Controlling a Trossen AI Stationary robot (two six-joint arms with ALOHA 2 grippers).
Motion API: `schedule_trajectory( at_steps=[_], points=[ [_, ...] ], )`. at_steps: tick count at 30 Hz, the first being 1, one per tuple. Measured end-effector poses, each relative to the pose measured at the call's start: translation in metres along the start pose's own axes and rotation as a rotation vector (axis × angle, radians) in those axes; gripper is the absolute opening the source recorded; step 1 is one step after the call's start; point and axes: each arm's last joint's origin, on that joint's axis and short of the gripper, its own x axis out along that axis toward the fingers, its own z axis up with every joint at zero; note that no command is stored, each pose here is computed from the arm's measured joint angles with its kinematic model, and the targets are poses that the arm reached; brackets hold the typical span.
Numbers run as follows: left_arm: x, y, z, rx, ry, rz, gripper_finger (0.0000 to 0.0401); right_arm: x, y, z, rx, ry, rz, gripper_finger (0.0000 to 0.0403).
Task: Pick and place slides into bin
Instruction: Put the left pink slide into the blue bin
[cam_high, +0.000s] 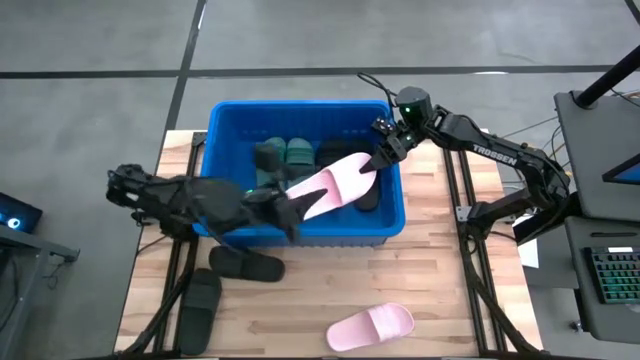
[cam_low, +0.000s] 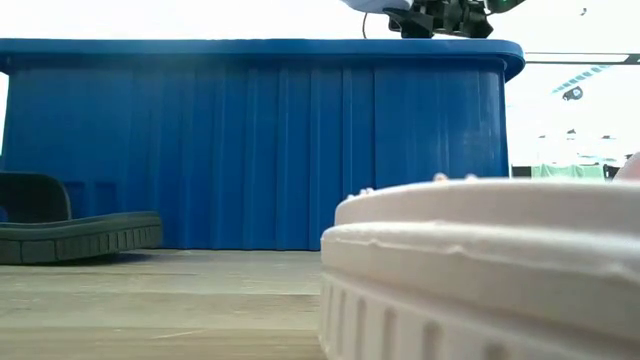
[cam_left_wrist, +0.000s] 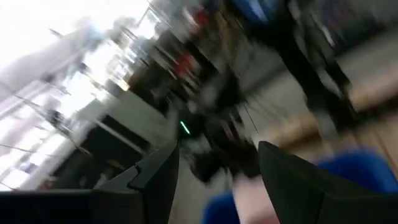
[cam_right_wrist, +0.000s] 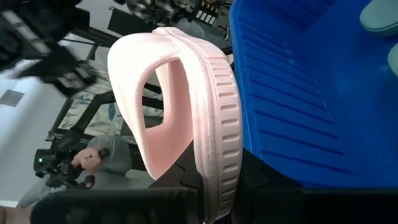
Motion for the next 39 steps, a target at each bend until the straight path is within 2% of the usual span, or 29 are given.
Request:
schedule_trajectory(
  at_steps=[3, 6, 10, 15, 18, 24, 27, 31, 39],
  points=[
    [0.013, -0.01, -0.011, 0.075, 0.112, -0.118, 0.0203, 0.0, 0.0, 0.0, 0.0, 0.0, 0.0, 0.0028],
    [0.025, -0.022, -0.013, 0.152, 0.161, -0.164, 0.0203, 0.0, 0.0, 0.0, 0.001, 0.0, 0.0, 0.0028],
    [0.03, -0.026, -0.01, 0.216, 0.159, -0.173, 0.0203, 0.001, -0.001, -0.002, 0.021, 0.011, -0.004, 0.0028],
    [0.032, -0.035, -0.018, 0.445, 0.219, -0.2, 0.0203, 0.001, -0.002, -0.004, 0.045, 0.021, -0.012, 0.0028],
    [0.033, -0.041, -0.023, 0.492, 0.237, -0.213, 0.0203, 0.001, -0.003, -0.004, 0.048, 0.022, -0.013, 0.0028],
    [0.046, -0.063, -0.03, 0.746, 0.25, -0.267, 0.0203, 0.001, -0.002, -0.004, 0.046, 0.022, -0.013, 0.0028],
    [0.057, -0.076, -0.034, 0.81, 0.271, -0.257, 0.0203, 0.001, -0.002, -0.004, 0.045, 0.022, -0.013, 0.0028],
    [0.072, -0.084, -0.04, 0.898, 0.378, -0.169, 0.0203, 0.001, -0.002, -0.004, 0.046, 0.022, -0.014, 0.0028],
    [0.077, -0.082, -0.043, 0.891, 0.39, -0.156, 0.0203, 0.001, -0.003, -0.004, 0.044, 0.024, -0.014, 0.0028]
  ],
)
